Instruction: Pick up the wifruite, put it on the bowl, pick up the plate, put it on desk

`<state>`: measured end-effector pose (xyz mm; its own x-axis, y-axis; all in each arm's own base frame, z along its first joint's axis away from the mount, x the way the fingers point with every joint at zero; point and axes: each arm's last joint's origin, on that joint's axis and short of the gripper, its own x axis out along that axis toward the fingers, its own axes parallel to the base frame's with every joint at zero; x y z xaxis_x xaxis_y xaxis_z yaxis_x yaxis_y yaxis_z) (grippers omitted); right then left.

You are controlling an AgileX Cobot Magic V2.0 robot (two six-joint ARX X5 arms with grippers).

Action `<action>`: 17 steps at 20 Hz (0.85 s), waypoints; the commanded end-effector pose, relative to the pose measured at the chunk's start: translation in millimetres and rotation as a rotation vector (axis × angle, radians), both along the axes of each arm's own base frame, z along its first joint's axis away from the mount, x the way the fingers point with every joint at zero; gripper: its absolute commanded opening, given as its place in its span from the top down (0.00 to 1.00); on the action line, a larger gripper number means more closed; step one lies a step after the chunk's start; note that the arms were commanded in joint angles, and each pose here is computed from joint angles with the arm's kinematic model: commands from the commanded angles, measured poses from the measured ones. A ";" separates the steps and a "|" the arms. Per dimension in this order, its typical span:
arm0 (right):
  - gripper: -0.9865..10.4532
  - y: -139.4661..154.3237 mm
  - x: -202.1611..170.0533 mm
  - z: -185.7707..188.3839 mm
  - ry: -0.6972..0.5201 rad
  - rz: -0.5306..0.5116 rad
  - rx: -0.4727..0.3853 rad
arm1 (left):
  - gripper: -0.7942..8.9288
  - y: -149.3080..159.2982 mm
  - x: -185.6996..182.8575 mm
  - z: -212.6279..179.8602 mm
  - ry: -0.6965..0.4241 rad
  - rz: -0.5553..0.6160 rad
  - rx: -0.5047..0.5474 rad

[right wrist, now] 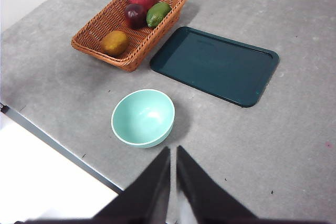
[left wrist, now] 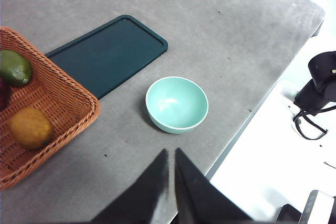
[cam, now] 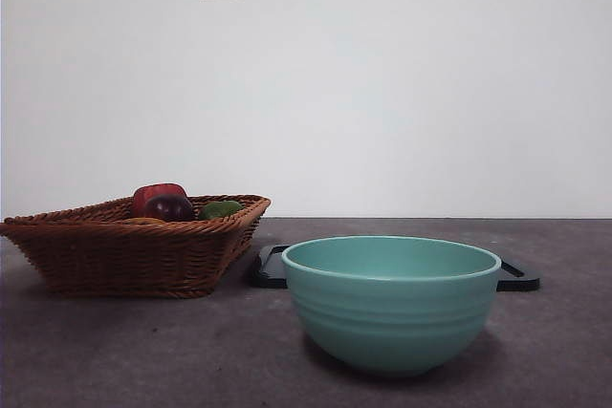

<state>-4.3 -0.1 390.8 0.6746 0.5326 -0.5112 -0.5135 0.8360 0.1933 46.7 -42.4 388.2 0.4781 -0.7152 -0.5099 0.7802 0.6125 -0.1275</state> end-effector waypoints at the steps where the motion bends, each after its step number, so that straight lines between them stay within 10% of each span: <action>1: 0.91 -1.9 -2.7 1.2 0.007 0.012 -0.014 | 0.91 -0.5 -0.1 2.5 -0.014 -0.011 -0.005; 11: 0.91 -1.9 -2.7 1.2 0.008 0.011 -0.014 | 0.91 2.8 20.0 -25.1 0.025 0.129 -0.019; 17: 0.91 -1.9 -2.7 1.2 0.008 0.011 -0.014 | 0.91 27.4 42.2 -126.9 -0.288 0.514 -0.116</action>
<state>-4.3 -0.1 390.8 0.6748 0.5322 -0.5112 -0.5133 0.8362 0.1931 87.2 -15.2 265.2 0.8760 -0.4035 -0.2642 0.4077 0.9122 -0.0415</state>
